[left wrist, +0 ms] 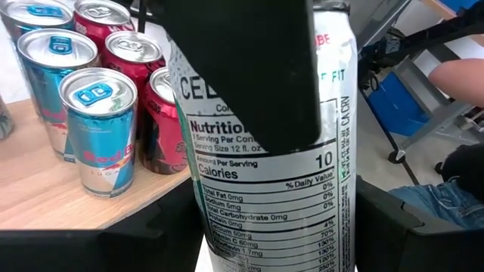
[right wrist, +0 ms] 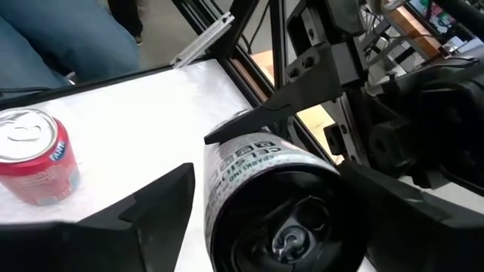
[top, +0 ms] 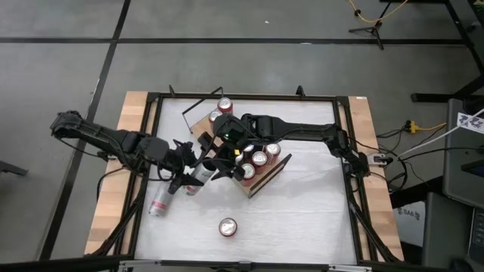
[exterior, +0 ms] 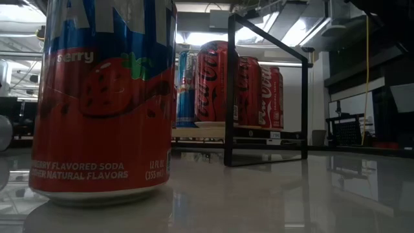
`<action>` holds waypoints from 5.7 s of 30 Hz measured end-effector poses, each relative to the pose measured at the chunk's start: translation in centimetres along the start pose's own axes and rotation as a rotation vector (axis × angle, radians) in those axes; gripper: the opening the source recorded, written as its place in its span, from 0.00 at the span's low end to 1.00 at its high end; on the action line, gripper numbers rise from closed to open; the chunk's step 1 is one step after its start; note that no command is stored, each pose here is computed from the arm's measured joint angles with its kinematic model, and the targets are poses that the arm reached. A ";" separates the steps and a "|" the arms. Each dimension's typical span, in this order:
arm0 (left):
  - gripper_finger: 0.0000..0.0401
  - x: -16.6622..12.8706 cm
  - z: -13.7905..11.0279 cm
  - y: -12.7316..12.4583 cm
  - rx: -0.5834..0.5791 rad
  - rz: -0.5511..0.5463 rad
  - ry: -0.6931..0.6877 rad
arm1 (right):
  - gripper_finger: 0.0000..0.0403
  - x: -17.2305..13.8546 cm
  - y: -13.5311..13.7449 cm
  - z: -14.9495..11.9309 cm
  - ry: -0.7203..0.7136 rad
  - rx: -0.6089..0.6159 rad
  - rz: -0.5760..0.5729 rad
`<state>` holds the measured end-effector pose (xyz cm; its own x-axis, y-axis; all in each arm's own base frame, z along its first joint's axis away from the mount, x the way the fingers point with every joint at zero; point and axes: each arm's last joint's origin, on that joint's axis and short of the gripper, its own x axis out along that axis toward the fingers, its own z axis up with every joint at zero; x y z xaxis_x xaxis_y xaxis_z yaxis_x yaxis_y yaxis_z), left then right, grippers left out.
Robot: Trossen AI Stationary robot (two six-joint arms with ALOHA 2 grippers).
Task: Place canned beverage on shelf
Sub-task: Put the left white pink soda can on the shelf aligned with the other white pink soda can
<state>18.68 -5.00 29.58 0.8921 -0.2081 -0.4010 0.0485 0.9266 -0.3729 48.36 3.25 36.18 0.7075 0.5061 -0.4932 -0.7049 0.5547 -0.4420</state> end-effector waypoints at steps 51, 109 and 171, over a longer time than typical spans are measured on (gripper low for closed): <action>0.87 -0.5 -2.7 1.4 -0.079 0.159 0.282 | 0.63 -0.1 0.4 -1.1 0.227 0.074 -0.066; 0.87 4.1 -3.1 3.5 0.067 0.819 0.059 | 0.64 -4.0 -1.7 -8.5 0.666 0.572 -0.254; 0.87 6.6 -3.6 4.0 0.068 0.846 0.059 | 0.79 -4.3 -2.1 -8.9 0.705 0.555 -0.306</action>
<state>23.14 -3.81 22.39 0.6154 0.5484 -0.5661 -0.5954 0.7941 0.1220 46.34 -6.00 32.58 0.5369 -0.1284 -0.8338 -0.2407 0.9239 -0.2973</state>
